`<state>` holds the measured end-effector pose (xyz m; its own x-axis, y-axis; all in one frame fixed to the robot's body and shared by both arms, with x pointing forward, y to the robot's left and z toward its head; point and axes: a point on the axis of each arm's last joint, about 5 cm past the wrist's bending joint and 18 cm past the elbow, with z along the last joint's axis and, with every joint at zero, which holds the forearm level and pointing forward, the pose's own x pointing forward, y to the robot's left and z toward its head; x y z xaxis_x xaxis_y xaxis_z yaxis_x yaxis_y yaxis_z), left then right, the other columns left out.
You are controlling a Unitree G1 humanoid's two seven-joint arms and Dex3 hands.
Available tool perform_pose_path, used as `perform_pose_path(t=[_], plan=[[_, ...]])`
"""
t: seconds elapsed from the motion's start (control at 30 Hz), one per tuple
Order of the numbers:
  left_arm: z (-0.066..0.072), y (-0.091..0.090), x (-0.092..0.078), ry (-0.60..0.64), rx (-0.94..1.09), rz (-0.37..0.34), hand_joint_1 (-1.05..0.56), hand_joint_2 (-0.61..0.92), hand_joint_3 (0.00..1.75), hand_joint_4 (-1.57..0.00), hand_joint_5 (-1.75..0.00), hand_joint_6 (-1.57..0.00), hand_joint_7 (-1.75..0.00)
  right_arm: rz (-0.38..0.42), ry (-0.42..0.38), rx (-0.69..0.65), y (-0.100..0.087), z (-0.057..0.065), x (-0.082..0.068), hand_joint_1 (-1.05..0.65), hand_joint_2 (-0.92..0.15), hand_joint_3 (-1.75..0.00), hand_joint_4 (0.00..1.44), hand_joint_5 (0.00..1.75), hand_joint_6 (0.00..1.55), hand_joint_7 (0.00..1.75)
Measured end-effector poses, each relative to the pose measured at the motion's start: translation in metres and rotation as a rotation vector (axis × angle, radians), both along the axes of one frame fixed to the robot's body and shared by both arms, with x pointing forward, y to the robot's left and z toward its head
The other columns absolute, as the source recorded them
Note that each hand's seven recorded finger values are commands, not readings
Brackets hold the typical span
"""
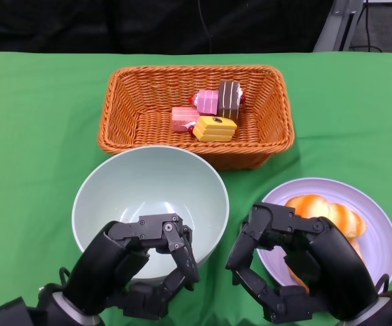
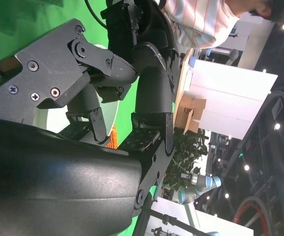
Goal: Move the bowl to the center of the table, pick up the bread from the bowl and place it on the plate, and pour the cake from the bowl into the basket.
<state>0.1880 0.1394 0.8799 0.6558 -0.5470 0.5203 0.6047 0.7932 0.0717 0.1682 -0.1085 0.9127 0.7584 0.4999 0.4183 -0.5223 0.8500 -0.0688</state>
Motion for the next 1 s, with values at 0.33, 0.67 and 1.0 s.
perform_pose_path(t=[0.33,0.67,1.0], plan=[[-0.0014,0.0009,-0.0006,0.021,0.004,-0.001,-0.15,0.59,0.98,-0.77,-1.63,-0.80,-1.34,-0.007,0.001,-0.005,0.0008,0.0000,0.0003,-0.21,-0.47,-1.07,0.78,1.59,0.71,1.32],[0.0008,0.0007,-0.0005,0.008,0.007,-0.001,-0.15,0.57,1.01,-0.78,-1.61,-0.80,-1.35,0.000,-0.003,0.000,0.0002,0.0010,-0.0001,-0.17,-0.48,-1.06,0.77,1.59,0.71,1.32],[0.0040,0.0007,0.0000,-0.012,-0.011,0.018,-0.15,0.57,1.04,-0.81,-1.60,-0.78,-1.38,0.015,0.002,0.001,0.0002,0.0019,-0.0002,-0.22,-0.51,-0.98,0.79,1.60,0.72,1.33]])
